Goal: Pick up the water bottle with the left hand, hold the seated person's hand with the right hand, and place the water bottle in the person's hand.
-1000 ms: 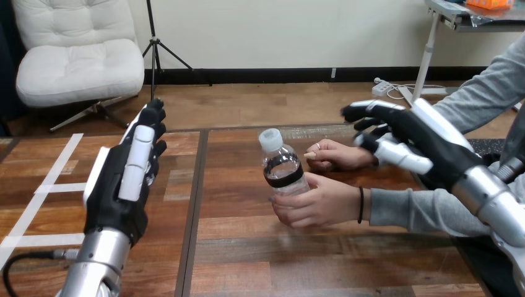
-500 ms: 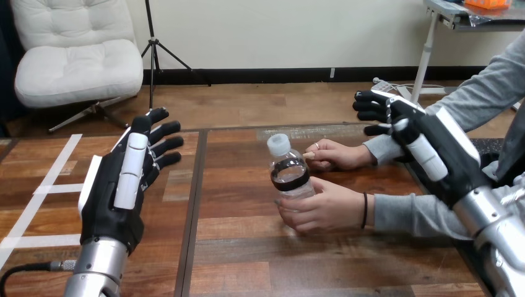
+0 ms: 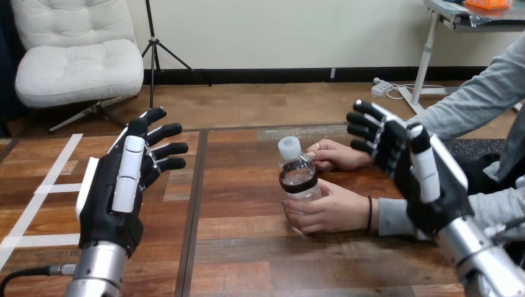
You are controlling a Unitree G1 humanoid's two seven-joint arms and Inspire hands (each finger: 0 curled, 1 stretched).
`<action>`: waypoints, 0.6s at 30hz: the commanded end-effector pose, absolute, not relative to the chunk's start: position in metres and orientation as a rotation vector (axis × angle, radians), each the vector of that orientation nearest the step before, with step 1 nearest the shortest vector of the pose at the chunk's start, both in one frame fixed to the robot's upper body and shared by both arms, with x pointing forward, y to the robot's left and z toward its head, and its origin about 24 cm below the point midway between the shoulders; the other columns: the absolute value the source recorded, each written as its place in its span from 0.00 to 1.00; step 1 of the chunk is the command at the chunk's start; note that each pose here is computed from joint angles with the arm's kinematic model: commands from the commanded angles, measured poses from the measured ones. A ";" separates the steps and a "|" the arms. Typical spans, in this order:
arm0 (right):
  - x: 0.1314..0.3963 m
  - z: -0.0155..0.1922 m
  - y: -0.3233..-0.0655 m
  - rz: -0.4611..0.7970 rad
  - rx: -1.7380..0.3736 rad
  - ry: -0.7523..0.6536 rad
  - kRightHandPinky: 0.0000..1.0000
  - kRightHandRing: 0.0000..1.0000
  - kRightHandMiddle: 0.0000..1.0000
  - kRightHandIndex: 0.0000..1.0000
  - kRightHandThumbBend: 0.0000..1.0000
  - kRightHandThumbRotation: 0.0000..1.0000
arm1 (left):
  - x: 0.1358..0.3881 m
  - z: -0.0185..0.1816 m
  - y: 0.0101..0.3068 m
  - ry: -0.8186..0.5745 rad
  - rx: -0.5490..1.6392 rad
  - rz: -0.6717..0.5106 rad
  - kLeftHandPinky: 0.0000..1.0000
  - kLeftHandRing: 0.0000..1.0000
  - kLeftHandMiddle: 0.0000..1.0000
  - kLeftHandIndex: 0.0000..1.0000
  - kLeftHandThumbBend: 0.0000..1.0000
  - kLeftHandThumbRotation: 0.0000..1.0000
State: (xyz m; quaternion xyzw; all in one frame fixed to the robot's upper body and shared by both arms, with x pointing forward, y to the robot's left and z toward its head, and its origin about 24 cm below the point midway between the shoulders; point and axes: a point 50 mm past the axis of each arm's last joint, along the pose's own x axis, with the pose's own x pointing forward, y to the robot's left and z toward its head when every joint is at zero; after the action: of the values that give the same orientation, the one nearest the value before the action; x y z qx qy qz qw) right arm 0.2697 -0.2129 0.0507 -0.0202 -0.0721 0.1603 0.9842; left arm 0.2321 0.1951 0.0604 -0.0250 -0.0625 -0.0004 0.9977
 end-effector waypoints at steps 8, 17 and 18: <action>0.254 0.092 -0.187 0.341 0.138 -0.317 0.99 0.98 0.97 0.98 0.93 1.00 | 0.230 0.081 0.179 -0.341 -0.069 -0.004 0.67 0.75 0.76 0.73 0.61 0.86; 0.244 0.093 -0.178 0.329 0.178 -0.308 1.00 1.00 1.00 1.00 0.94 1.00 | 0.223 0.081 0.173 -0.354 -0.063 -0.008 0.72 0.77 0.79 0.77 0.64 0.89; 0.243 0.093 -0.177 0.328 0.182 -0.306 1.00 1.00 1.00 1.00 0.94 1.00 | 0.223 0.081 0.173 -0.355 -0.063 -0.008 0.73 0.78 0.80 0.77 0.64 0.90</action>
State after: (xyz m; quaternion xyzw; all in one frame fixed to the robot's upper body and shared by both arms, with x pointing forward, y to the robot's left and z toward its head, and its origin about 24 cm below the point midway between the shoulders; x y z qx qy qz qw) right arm 0.2408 -0.1909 0.0449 0.0637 -0.0509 0.1543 0.9847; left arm 0.2219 0.1857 0.0620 -0.0344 -0.1141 0.0107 0.9928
